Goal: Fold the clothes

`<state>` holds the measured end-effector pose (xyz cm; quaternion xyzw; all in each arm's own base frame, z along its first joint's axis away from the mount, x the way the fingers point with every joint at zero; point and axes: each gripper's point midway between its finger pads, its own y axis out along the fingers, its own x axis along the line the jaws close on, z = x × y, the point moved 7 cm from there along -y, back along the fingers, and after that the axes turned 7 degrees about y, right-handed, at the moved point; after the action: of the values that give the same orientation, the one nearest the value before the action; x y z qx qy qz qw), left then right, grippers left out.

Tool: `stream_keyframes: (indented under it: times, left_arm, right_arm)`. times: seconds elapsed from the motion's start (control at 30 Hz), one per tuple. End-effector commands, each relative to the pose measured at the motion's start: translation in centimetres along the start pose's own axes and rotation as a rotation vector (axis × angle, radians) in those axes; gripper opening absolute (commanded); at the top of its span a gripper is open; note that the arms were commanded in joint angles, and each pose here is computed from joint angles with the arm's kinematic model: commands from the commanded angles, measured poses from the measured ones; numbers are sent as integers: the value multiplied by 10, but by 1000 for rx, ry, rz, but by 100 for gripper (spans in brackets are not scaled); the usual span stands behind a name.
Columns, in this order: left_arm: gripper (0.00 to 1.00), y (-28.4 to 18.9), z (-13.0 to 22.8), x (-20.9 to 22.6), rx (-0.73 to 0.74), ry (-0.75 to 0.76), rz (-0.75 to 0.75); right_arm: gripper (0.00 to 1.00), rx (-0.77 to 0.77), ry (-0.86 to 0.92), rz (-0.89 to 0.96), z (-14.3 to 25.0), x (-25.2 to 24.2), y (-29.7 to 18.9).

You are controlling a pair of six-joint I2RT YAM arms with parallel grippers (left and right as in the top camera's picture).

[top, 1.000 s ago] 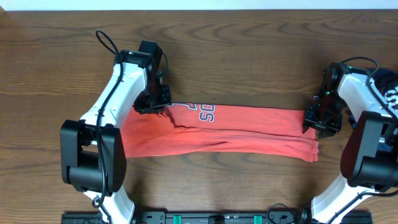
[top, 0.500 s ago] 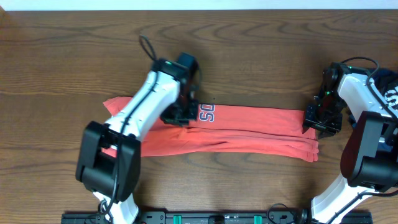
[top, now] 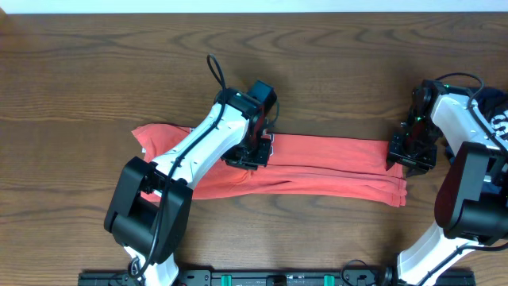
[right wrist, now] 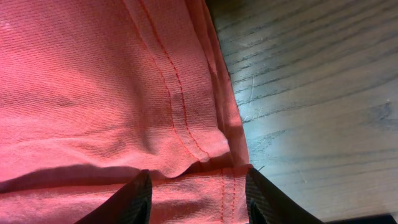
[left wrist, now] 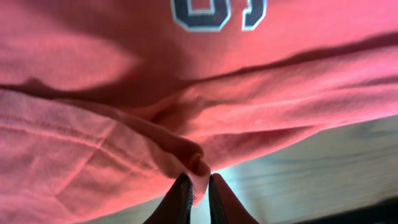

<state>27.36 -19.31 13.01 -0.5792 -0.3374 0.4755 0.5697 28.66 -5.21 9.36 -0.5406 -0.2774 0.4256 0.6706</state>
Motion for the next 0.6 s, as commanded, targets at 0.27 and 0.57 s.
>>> stream_keyframes:
  times: [0.27,0.57]
  left_arm:
    - [17,-1,-8,0,-50,-15,-5]
    - [17,-44,6,49,-113,-113,-237]
  right_arm:
    - [47,-14,-7,-3,1,-3,-4]
    - [51,-12,-6,5,1,-4,-4]
